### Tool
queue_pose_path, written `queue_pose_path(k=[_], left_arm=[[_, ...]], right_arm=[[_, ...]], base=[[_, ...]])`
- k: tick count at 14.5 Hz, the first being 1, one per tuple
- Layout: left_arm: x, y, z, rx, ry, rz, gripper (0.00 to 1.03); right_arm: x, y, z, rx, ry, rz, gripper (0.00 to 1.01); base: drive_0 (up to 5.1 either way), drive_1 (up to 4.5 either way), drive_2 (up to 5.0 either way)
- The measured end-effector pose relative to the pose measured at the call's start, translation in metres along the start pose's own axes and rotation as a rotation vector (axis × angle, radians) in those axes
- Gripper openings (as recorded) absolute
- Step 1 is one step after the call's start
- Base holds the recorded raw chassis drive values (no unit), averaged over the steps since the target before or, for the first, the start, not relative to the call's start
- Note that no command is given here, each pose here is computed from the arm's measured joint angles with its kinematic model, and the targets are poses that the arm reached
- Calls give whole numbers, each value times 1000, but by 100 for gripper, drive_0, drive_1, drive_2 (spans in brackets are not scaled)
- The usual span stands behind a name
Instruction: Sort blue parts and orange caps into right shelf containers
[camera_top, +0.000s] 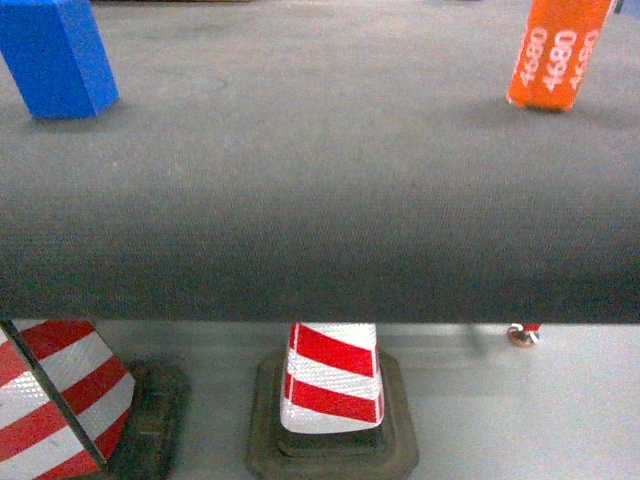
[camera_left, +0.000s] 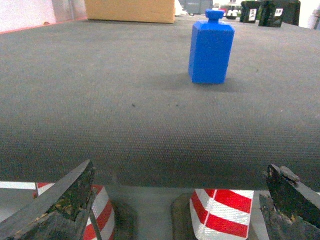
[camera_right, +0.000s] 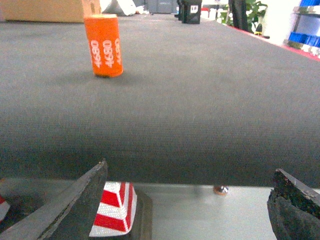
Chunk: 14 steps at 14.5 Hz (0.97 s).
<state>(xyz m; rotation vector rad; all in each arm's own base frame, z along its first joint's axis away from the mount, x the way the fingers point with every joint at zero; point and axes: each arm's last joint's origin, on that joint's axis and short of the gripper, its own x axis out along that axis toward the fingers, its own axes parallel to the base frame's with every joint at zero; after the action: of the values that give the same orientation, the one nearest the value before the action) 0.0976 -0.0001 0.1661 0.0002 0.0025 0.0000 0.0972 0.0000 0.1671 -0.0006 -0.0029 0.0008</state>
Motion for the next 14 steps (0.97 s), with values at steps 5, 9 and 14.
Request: queue_pose_path(k=[5,9,14], left_arm=[[0,0,0,0,0,-1,98],[0,0,0,0,0,1,98],[0,0,0,0,0,0,98]], right_arm=[[0,0,0,2,0,-1,98],[0,0,0,1,-1,0,98],[0,0,0,1,0,-1,98]], base=[[0,0,0],[0,0,0],[0,0,0]])
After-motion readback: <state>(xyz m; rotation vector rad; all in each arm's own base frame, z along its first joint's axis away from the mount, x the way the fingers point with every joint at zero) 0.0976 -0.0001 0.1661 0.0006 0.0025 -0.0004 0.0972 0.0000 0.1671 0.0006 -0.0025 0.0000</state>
